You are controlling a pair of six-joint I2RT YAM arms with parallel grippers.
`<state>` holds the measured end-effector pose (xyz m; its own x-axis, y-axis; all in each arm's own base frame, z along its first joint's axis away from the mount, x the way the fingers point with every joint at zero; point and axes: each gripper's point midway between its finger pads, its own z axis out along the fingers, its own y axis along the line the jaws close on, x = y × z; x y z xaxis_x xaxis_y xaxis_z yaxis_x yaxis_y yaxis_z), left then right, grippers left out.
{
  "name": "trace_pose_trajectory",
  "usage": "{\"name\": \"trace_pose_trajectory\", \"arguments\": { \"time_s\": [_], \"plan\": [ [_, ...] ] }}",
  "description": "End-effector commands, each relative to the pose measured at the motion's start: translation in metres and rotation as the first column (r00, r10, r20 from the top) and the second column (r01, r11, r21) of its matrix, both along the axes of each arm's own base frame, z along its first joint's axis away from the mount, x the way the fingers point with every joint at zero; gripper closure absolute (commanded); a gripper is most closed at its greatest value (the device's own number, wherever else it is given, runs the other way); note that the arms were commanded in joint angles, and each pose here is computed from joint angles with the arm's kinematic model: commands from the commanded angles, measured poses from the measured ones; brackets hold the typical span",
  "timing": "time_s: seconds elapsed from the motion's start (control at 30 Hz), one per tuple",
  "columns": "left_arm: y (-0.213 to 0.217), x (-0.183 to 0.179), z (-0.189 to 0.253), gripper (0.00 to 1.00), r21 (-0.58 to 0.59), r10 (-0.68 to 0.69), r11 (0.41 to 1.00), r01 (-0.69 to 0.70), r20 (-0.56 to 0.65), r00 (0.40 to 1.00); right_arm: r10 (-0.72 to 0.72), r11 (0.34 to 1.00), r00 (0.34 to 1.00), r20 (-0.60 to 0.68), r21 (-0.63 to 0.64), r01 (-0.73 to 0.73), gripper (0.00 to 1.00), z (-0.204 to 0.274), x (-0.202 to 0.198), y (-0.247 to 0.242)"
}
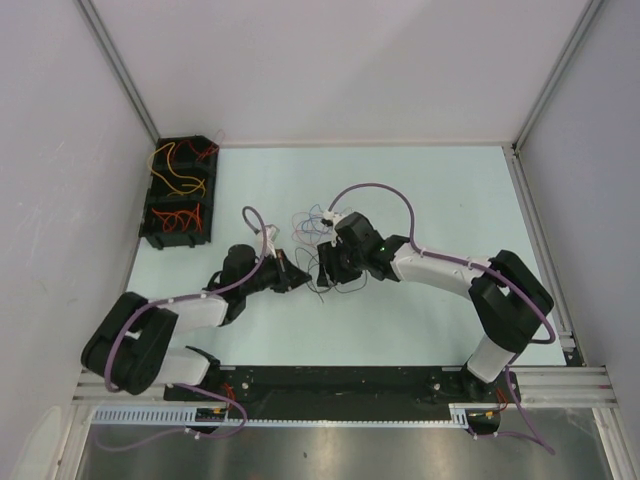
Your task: Untangle the cables
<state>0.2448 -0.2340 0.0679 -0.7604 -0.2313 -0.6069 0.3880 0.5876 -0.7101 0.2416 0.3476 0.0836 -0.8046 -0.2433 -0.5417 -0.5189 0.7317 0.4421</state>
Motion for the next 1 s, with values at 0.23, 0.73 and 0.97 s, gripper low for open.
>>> {"name": "trace_pose_trajectory", "arguments": {
  "time_s": [0.23, 0.73, 0.97],
  "plan": [
    [0.037, 0.035, 0.092, 1.0, 0.198, 0.2, 0.955, -0.221, 0.12, 0.972, -0.173, 0.984, 0.972, 0.159, -0.005, 0.176, 0.34, 0.063, 0.03, -0.043],
    [0.111, 0.074, 0.236, 1.0, 0.277, 0.439, 0.803, -0.527, 0.323, 0.839, -0.264, 0.964, 0.942, 0.206, 0.074, 0.254, 0.33, 0.089, 0.014, -0.094],
    [0.167, 0.105, 0.279, 1.0, 0.263, 0.586, 0.678, -0.686, 0.37, 0.721, -0.254, 0.966, 0.948, 0.191, 0.091, 0.241, 0.34, 0.084, 0.002, -0.102]
  ]
}}
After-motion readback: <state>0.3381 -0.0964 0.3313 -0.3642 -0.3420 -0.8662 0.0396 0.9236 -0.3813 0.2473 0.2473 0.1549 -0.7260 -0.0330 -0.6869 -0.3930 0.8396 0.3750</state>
